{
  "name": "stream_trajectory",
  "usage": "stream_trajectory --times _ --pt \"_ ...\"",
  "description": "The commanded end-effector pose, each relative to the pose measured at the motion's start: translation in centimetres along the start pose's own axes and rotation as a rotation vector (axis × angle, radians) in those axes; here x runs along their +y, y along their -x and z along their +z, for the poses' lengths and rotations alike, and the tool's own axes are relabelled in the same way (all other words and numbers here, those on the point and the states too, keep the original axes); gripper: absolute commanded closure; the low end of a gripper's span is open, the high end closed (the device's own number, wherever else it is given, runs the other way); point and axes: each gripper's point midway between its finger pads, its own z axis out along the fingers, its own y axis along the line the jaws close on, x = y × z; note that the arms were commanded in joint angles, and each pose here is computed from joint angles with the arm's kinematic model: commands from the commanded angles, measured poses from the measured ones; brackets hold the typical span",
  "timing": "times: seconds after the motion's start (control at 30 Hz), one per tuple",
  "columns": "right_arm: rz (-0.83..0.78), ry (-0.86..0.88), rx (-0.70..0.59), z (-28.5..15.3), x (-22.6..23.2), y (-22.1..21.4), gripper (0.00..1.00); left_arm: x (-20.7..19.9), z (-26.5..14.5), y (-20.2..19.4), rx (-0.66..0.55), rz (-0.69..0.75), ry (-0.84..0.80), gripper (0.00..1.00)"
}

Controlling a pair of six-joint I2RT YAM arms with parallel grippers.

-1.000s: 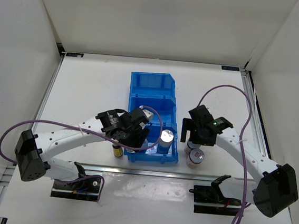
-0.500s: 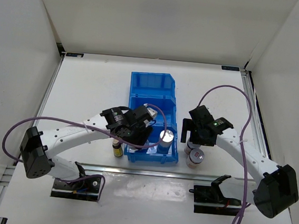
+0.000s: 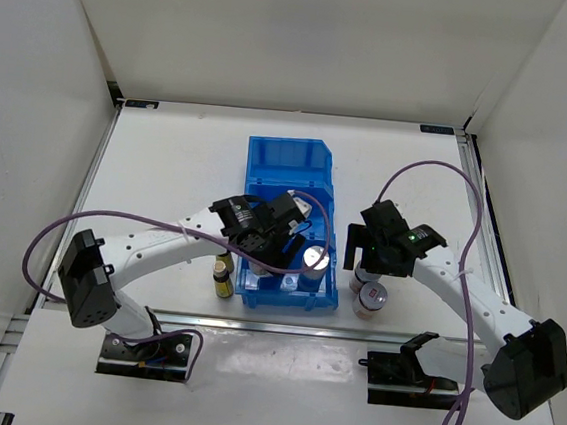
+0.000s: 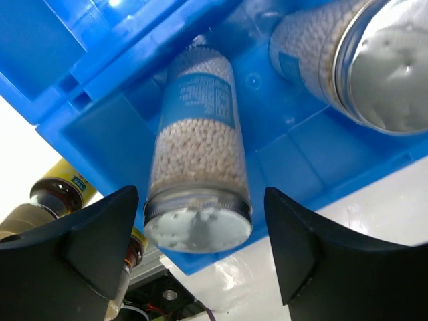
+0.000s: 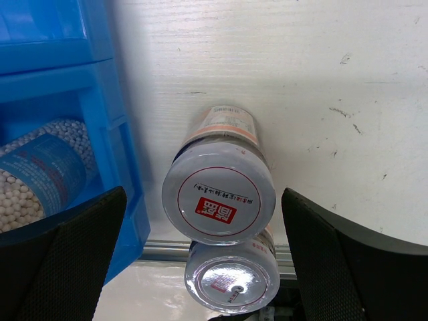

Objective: Organize the condiment bottles

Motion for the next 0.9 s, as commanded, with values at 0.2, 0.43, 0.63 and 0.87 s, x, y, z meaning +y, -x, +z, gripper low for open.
stream_trajectory --times 0.2,0.43,0.63,0.87 --pt "0.0 -0.016 -0.012 -0.2 -0.6 0.0 0.0 0.0 -0.8 3.5 -0.093 0.021 0.035 0.11" --pt "0.0 -0.016 -0.012 -0.2 -0.6 0.0 0.0 0.0 -0.9 4.1 -0.105 0.028 0.042 0.08" --pt "0.0 -0.016 -0.012 -0.2 -0.6 0.0 0.0 -0.1 -2.0 1.5 -0.082 -0.014 -0.02 0.08" --pt "-0.001 -0.02 -0.004 0.0 -0.6 -0.1 0.0 0.3 -2.2 -1.5 -0.036 -0.051 -0.039 0.06"
